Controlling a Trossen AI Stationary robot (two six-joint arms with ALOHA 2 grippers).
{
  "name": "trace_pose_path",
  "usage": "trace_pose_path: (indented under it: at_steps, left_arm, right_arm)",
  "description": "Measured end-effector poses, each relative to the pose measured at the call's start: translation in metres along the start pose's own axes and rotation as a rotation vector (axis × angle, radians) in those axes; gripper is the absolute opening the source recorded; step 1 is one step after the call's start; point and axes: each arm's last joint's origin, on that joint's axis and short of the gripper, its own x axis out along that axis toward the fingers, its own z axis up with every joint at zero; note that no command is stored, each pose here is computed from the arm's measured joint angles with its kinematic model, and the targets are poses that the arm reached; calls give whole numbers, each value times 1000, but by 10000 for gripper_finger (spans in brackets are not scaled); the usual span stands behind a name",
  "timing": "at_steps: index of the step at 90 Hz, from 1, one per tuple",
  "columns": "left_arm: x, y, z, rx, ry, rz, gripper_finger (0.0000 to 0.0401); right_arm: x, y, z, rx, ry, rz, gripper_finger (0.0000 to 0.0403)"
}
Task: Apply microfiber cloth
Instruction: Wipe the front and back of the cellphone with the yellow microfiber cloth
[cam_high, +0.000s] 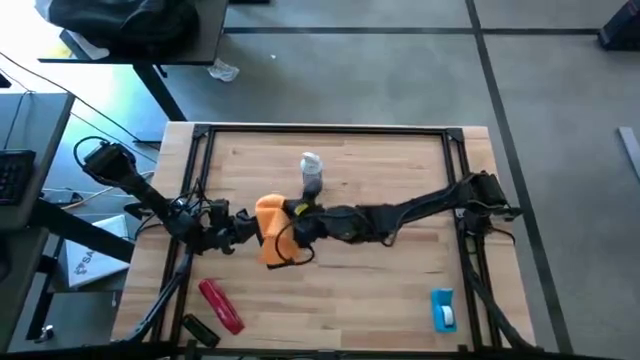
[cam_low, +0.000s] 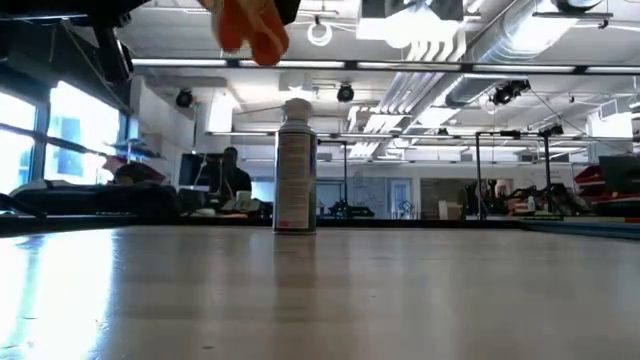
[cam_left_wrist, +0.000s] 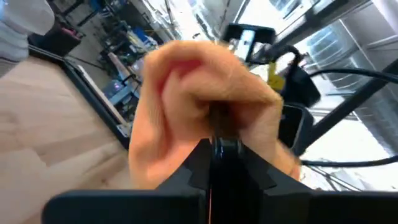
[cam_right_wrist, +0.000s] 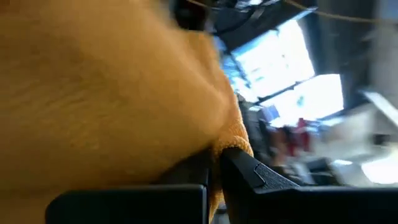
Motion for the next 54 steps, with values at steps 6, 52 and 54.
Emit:
trace_pose_path:
  at_steps: [6, 52, 54]
  left_arm:
    - [0, 0, 0, 3, -1, 6, 15]
    - [0, 1, 3, 7, -34, 20, 15]
    - [0, 0, 3, 10, -39, 15, 15]
  right_arm:
    - [-6, -5, 7, -26, -5, -56, 0]
    - [-7, 16, 1, 255, -200, 406, 0]
    - [-10, 19, 3, 270, -207, 440, 0]
